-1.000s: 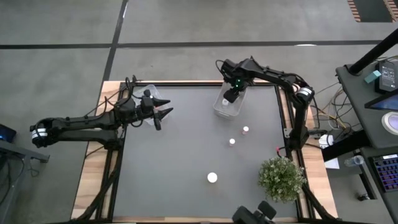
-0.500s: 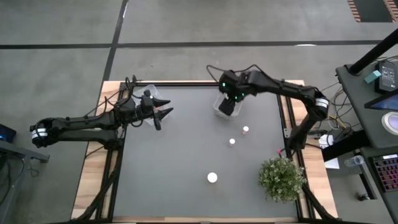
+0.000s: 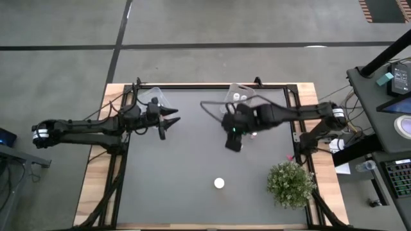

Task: Pick and place medicine bottles into bin by pill shape (circle, oval)
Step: Put the large orange pill bottle into the gray bin, then put the bottom violet pill bottle into the transparent bin

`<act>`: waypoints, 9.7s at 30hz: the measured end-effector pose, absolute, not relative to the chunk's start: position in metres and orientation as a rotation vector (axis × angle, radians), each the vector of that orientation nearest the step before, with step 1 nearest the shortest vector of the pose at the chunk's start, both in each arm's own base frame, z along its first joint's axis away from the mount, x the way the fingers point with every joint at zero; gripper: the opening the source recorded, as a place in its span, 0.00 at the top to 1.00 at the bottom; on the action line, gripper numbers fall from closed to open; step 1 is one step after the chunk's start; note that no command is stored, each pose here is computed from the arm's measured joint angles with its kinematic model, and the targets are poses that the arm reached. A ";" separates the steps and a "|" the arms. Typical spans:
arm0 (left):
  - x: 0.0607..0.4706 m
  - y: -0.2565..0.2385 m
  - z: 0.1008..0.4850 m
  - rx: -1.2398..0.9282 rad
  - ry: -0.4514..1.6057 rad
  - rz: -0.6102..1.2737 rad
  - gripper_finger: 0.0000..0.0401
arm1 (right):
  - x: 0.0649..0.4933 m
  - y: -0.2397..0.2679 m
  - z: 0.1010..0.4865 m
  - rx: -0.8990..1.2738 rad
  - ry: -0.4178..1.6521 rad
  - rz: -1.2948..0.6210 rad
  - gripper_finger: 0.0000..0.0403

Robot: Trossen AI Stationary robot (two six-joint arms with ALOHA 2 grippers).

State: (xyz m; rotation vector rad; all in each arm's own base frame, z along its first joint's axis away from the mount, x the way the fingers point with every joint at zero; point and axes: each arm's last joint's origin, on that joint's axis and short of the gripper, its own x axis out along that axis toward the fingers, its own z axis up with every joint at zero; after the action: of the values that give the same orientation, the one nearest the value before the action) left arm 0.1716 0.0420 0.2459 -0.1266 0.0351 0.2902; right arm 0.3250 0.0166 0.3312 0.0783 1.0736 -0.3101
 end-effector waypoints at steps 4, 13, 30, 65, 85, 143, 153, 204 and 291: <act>0.173 0.038 0.246 -0.138 0.035 0.265 0.58 | 0.327 0.050 0.324 0.028 1.022 -0.230 0.52; 0.176 0.024 0.249 -0.198 -0.001 0.180 0.58 | 0.322 0.112 0.281 -0.051 0.933 -0.071 0.52; 0.221 0.013 0.250 -0.202 -0.180 0.089 0.58 | 0.313 0.148 0.218 -0.115 0.664 0.119 0.52; 0.230 0.014 0.250 -0.193 -0.158 0.093 0.58 | 0.329 0.154 0.172 -0.058 0.871 0.161 0.18; 0.230 0.014 0.249 -0.193 -0.155 0.093 0.58 | 0.335 0.150 0.167 -0.046 0.862 0.195 0.19; 0.230 0.014 0.250 -0.089 -0.158 0.107 0.58 | 0.273 -0.037 0.290 0.212 0.704 -0.511 0.48; 0.230 0.014 0.250 -0.037 -0.154 0.113 0.58 | 0.251 -0.096 0.266 0.283 0.821 -0.729 0.48; 0.230 0.014 0.249 -0.019 -0.152 0.120 0.58 | 0.263 -0.126 0.212 0.320 0.880 -0.812 0.39; 0.480 -0.013 0.220 0.024 0.532 0.028 0.58 | 0.106 0.008 0.287 -0.339 -0.339 -0.092 0.46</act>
State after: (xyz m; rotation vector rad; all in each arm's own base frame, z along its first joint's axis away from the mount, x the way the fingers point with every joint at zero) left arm 0.4799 -0.0132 0.2197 0.0238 0.5322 0.0281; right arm 0.1060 0.0077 0.2869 -0.3391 -0.3391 -0.0917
